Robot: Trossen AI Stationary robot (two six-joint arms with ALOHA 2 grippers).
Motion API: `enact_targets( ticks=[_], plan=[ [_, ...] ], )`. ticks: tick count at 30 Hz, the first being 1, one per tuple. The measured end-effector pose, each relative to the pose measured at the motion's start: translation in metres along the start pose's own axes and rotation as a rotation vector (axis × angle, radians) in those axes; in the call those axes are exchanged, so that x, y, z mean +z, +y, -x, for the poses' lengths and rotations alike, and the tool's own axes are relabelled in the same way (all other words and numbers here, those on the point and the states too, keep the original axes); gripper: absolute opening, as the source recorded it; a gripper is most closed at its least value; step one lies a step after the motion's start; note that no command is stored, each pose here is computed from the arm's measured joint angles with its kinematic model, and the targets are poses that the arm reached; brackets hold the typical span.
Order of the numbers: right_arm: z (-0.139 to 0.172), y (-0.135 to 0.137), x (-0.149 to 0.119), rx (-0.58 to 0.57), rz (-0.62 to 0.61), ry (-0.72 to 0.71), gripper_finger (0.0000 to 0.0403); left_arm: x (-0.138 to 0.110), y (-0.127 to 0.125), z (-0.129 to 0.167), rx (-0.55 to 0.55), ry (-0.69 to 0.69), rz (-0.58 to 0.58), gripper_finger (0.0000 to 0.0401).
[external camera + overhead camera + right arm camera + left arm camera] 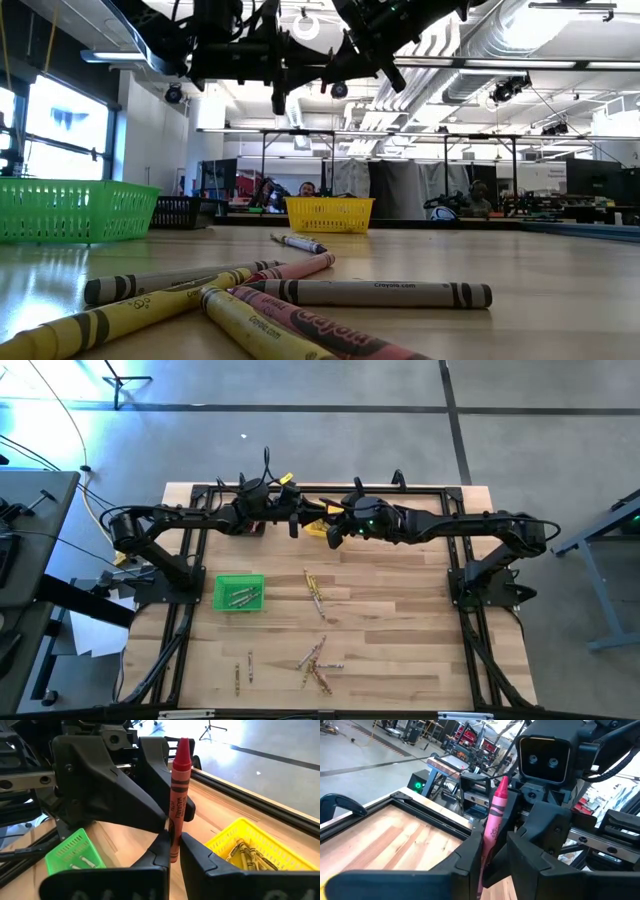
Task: Sort crayons
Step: Put the red crayon into the black bin
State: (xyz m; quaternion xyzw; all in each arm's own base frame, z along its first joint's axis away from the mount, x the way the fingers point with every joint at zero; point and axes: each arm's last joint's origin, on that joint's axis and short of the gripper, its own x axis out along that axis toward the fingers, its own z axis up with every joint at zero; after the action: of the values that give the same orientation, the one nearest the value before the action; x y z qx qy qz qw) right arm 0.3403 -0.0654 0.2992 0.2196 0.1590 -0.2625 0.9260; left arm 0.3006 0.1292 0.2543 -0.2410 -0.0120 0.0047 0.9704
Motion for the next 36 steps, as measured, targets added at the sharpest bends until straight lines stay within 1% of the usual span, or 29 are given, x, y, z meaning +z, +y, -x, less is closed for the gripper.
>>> enact_targets(
  ticks=[7, 15, 17, 20, 25, 26, 32, 34, 36],
  plan=[
    [0.0, 0.0, 0.0, -0.003, 0.003, 0.003, 0.0012, -0.001, -0.003, -0.003, -0.007, 0.006, 0.001, 0.01],
    [0.0, 0.0, -0.001, -0.002, 0.004, 0.007, 0.0012, 0.002, -0.003, -0.027, -0.035, 0.012, -0.004, 0.0107],
    [0.0, 0.001, -0.002, -0.002, 0.007, 0.01, 0.0012, 0.003, -0.002, -0.032, -0.043, 0.013, -0.003, 0.0101],
    [0.001, 0.001, -0.004, -0.004, 0.01, 0.032, 0.0012, 0.002, -0.002, -0.034, -0.043, 0.028, 0.01, 0.008],
    [0.001, 0.002, -0.007, 0.002, 0.013, 0.062, 0.0012, -0.002, 0.001, -0.034, -0.017, 0.066, 0.008, 0.0017],
    [0.001, 0.002, -0.007, 0.002, 0.013, 0.061, 0.0012, -0.001, 0.002, -0.033, -0.015, 0.068, 0.008, 0.001],
    [0.001, 0.001, -0.007, 0.008, 0.012, 0.066, 0.0016, -0.001, 0.003, -0.033, -0.009, 0.071, 0.003, 0.0004],
    [0.001, 0.001, -0.007, 0.009, 0.018, 0.065, 0.0026, 0.0, 0.005, -0.032, -0.003, 0.069, 0.01, 0.0004],
    [0.001, 0.001, -0.007, 0.017, 0.022, 0.071, 0.0044, 0.0, 0.007, -0.031, -0.001, 0.071, 0.02, 0.0003]
  ],
)
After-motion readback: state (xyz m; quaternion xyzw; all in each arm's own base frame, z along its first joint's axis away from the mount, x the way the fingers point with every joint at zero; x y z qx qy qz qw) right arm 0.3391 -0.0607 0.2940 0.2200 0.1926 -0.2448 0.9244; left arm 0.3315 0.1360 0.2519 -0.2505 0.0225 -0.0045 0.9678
